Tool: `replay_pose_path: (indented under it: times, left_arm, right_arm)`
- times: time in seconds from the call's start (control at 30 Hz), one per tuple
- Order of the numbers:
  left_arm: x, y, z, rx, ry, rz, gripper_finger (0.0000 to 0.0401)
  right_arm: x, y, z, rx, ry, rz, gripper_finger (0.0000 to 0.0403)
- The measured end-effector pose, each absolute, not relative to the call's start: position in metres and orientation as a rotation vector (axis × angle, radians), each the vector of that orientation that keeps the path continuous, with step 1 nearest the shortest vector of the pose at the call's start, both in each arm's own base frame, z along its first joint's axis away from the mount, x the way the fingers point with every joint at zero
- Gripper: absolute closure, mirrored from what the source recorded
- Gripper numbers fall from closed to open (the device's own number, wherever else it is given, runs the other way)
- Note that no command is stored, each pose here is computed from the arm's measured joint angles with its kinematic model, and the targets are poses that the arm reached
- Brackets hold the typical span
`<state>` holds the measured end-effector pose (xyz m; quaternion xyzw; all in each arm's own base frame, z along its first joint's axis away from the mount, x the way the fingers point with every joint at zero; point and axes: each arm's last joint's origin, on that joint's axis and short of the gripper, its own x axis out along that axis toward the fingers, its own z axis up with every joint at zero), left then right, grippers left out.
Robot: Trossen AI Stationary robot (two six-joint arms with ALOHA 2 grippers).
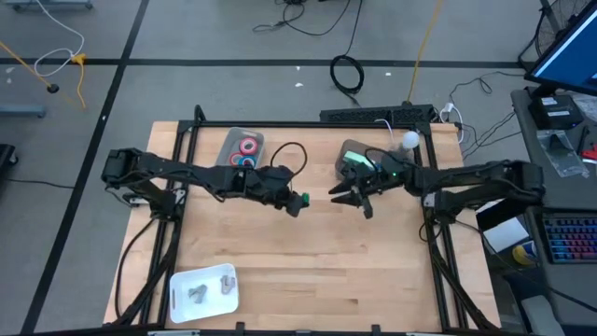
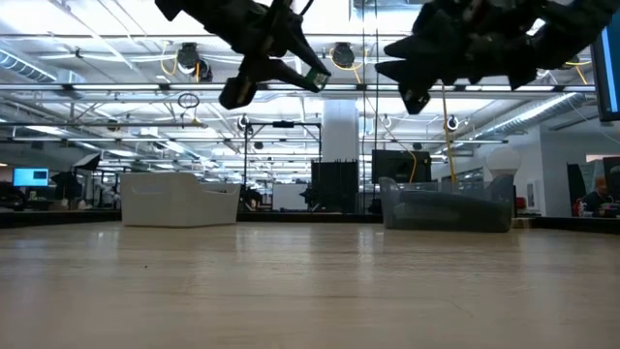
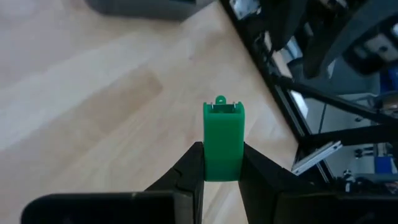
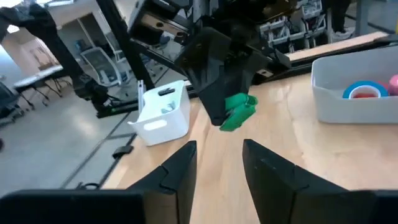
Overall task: Pick and place Stapler, Stapler remover, tape
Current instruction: Put the green stapler into the black bin
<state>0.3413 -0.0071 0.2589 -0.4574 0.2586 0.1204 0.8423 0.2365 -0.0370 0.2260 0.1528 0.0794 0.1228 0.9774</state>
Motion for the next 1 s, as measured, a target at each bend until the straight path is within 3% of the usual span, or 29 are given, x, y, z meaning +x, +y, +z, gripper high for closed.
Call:
replay_pose_path:
  times: [0.5,0.73,1.0]
  left_arm:
    - [0.344,-0.007,0.264,-0.846,0.479,0.227,0.0325]
    - [0.345,-0.008,0.264,-0.79,0.485,0.201,0.0325]
    - [0.345,-0.008,0.264,-0.765,0.492,0.184,0.0325]
  right_arm:
    - [0.291,-0.057,0.233,0.263,0.184,0.251,0.0158]
    - [0.311,-0.066,0.233,0.347,0.203,0.314,0.0153]
    - [0.315,-0.067,0.229,0.396,0.237,0.341,0.0174]
